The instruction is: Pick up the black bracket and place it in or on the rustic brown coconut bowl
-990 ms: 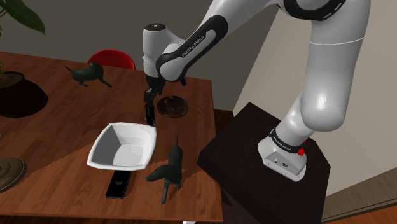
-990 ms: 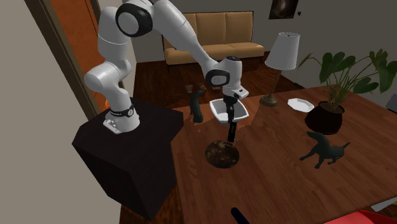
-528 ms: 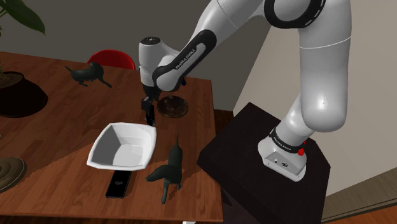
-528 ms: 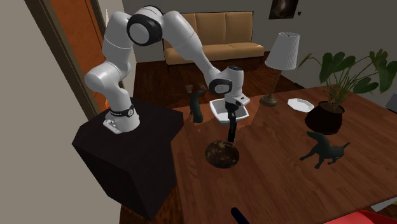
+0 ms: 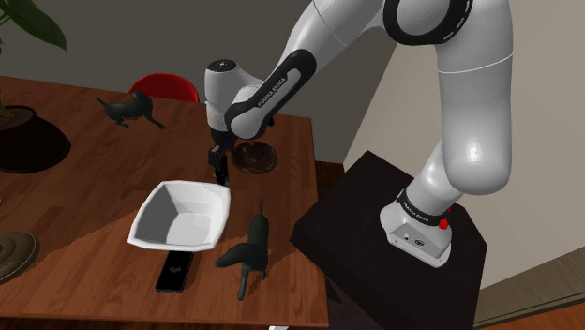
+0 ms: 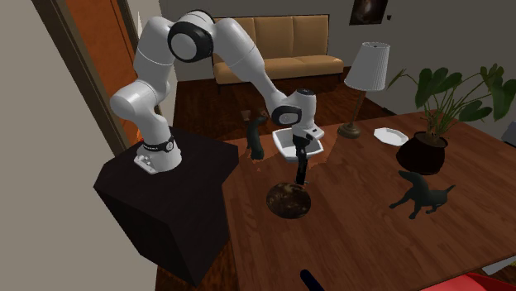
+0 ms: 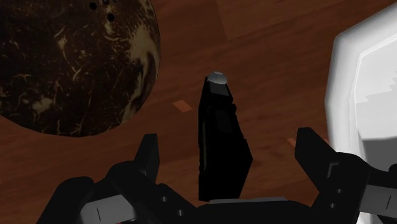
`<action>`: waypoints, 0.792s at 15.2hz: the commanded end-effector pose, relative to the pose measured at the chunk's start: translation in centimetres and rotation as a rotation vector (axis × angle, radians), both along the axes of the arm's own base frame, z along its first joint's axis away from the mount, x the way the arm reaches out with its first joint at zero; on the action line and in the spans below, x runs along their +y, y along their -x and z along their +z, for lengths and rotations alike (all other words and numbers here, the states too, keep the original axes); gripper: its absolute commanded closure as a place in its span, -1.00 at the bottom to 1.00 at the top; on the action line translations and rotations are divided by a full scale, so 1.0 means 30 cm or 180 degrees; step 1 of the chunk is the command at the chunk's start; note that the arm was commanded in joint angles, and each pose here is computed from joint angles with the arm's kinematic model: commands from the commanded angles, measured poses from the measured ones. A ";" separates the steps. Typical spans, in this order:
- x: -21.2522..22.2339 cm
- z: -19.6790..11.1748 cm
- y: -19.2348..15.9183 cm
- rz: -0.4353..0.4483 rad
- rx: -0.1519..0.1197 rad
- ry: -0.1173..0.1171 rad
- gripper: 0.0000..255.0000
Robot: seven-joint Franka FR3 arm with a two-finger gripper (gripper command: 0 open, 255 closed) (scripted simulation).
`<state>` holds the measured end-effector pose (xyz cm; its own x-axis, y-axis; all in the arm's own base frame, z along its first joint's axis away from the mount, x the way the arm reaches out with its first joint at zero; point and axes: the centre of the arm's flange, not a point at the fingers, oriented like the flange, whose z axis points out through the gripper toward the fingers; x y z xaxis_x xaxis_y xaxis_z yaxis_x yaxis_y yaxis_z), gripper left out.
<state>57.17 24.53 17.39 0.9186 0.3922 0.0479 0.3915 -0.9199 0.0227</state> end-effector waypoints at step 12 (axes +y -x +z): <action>0.000 0.000 0.000 0.0000 0.0000 0.0000 1.00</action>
